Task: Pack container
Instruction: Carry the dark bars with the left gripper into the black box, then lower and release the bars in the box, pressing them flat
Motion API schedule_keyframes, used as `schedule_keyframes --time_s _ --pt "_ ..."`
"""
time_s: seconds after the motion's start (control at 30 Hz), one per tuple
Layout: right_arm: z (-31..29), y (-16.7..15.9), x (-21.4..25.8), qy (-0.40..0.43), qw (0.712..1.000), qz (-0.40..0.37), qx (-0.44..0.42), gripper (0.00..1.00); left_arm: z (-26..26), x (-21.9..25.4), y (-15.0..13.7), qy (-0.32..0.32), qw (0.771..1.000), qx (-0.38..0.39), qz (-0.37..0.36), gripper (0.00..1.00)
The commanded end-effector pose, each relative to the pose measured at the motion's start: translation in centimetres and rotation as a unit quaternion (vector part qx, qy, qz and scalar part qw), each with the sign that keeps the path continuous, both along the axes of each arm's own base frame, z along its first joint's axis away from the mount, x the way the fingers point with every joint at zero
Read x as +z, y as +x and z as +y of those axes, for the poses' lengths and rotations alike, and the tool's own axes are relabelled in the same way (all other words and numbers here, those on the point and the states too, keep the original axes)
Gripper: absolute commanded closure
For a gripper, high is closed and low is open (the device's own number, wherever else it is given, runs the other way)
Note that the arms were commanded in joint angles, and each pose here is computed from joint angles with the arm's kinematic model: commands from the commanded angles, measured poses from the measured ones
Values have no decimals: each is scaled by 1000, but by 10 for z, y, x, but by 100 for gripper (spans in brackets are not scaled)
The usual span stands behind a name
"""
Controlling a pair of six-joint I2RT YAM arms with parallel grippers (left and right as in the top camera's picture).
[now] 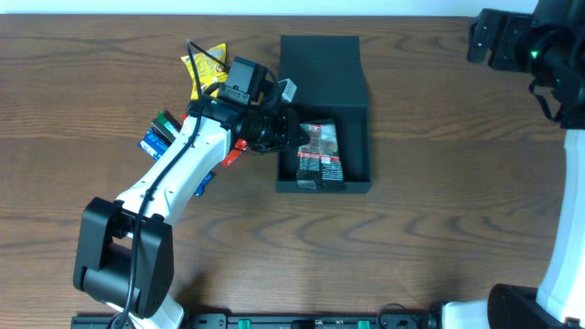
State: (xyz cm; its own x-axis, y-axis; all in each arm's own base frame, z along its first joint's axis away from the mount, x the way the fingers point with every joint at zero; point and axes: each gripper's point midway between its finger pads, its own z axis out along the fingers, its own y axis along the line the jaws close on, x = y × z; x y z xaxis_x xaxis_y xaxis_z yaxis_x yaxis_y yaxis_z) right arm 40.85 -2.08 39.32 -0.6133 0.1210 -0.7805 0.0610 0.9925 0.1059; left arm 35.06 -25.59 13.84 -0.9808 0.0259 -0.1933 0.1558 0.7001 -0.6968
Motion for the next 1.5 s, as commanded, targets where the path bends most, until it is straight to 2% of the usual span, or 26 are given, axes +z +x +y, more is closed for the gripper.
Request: schedule_keyframes --time_s 0.0,0.13,0.17,0.23,0.27,0.4,0.53,0.67,0.87,1.07,1.17,1.47 --pt "-2 -4 0 4 1000 2 -2 1 11 -7 12 35 999 28 -14 94" --pt "-1 -5 0 6 1000 3 1 1 10 -5 19 35 998 27 -34 93" --pt "0 -5 0 9 1000 3 4 1 10 -5 19 36 998 26 -35 87" --pt "4 -5 0 15 1000 3 11 1 10 -6 18 37 998 21 -39 50" --pt "5 -5 0 17 1000 3 14 1 10 -6 18 38 998 19 -41 42" --pt "5 -5 0 18 1000 4 15 1 11 -4 19 39 998 12 -50 36" --pt "5 -5 0 18 1000 5 15 1 10 3 21 38 997 1 -70 43" --pt "5 -5 0 18 1000 4 15 1 10 12 16 46 994 -29 -91 57" --pt "5 -4 1 18 1000 1 15 1 16 -12 4 110 991 -30 -67 94" --pt "5 -4 -2 8 1000 6 23 1 11 -23 4 185 975 -46 -113 94" --pt "5 -3 -10 2 999 19 29 1 9 -24 3 200 970 -60 -128 94" --pt "5 -1 -19 4 999 35 29 1 10 -61 2 230 966 -73 -98 94"
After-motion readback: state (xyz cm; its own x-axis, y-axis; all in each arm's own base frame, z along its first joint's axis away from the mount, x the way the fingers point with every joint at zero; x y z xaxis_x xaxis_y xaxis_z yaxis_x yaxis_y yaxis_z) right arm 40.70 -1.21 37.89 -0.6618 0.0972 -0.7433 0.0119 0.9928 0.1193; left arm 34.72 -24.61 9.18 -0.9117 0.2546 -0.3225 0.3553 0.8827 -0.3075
